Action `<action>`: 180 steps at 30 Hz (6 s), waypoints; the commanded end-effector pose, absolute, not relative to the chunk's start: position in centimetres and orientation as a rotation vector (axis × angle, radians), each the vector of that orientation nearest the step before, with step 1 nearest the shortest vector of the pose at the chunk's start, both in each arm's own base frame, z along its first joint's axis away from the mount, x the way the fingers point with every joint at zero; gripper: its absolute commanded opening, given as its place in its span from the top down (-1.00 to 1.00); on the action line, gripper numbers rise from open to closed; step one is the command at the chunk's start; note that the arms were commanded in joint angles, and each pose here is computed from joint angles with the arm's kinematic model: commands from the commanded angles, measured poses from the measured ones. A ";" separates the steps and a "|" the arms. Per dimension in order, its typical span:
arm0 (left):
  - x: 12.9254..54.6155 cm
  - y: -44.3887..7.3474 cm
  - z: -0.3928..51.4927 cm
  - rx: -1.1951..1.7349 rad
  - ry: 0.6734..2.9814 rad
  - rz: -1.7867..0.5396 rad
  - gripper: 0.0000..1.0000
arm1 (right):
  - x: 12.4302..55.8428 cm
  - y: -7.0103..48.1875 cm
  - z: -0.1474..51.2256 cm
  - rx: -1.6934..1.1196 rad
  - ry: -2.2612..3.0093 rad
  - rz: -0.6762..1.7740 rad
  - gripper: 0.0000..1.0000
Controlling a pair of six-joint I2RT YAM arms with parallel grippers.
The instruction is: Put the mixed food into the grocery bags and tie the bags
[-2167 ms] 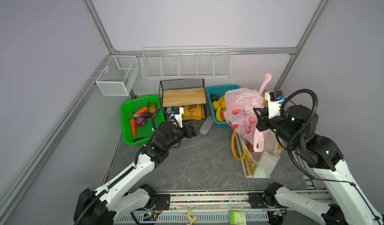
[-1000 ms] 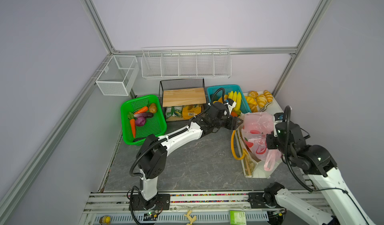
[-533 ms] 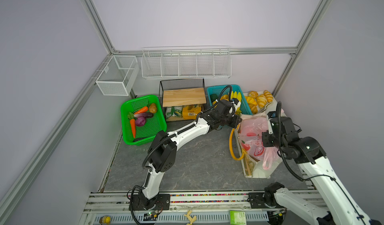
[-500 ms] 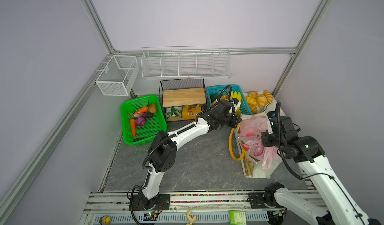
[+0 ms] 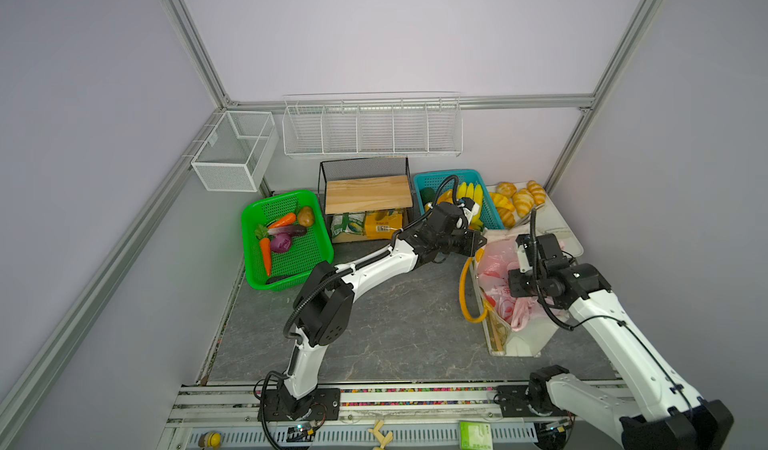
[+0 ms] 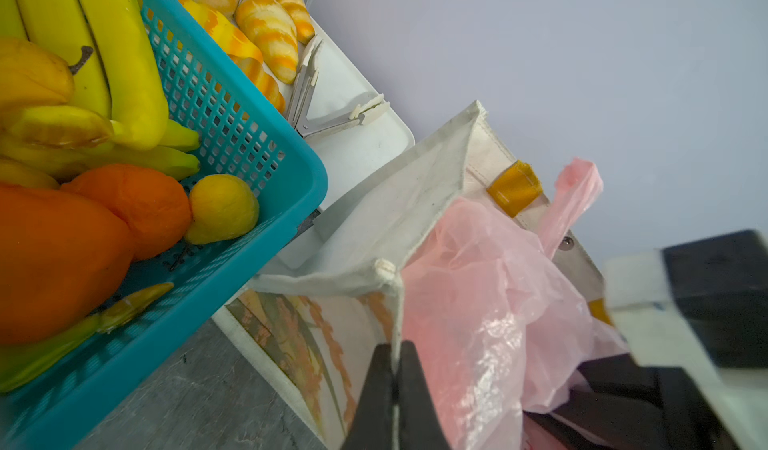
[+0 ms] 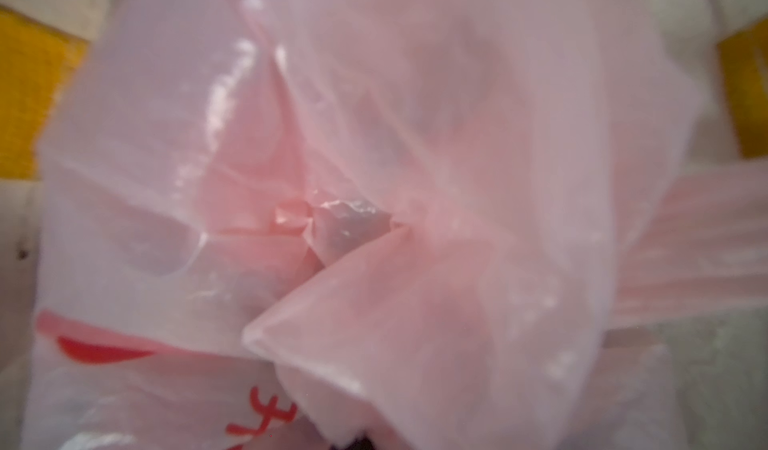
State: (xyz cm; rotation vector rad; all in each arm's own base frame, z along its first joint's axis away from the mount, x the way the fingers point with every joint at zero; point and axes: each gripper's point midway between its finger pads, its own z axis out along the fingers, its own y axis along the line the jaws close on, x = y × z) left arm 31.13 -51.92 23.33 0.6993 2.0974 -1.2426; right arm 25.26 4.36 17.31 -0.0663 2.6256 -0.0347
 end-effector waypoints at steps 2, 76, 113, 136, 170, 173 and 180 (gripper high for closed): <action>30.3 -52.0 28.6 0.668 1.965 -1.363 1.00 | 25.8 4.5 14.8 0.025 2.672 0.047 0.85; 34.5 -27.2 26.1 0.372 2.163 -0.983 1.00 | 28.8 26.3 16.5 -0.774 2.386 0.404 0.20; 35.9 -24.8 27.2 0.306 2.119 -0.945 1.00 | 26.9 23.9 15.2 -0.954 2.483 0.167 0.63; 36.0 -23.2 29.0 0.238 2.033 -0.869 -0.11 | 27.6 21.0 28.1 -0.765 2.099 0.218 -0.61; 36.2 0.5 15.4 -0.176 1.800 0.108 -0.99 | 38.6 -0.5 12.4 0.068 2.029 -0.322 -0.77; 36.8 1.0 14.8 -0.194 1.771 0.112 -0.99 | 38.5 -1.1 11.3 0.068 2.038 -0.331 -0.77; 38.7 0.9 14.3 -0.160 1.814 0.118 -0.99 | 38.8 -0.6 11.4 0.042 1.973 -0.246 -0.78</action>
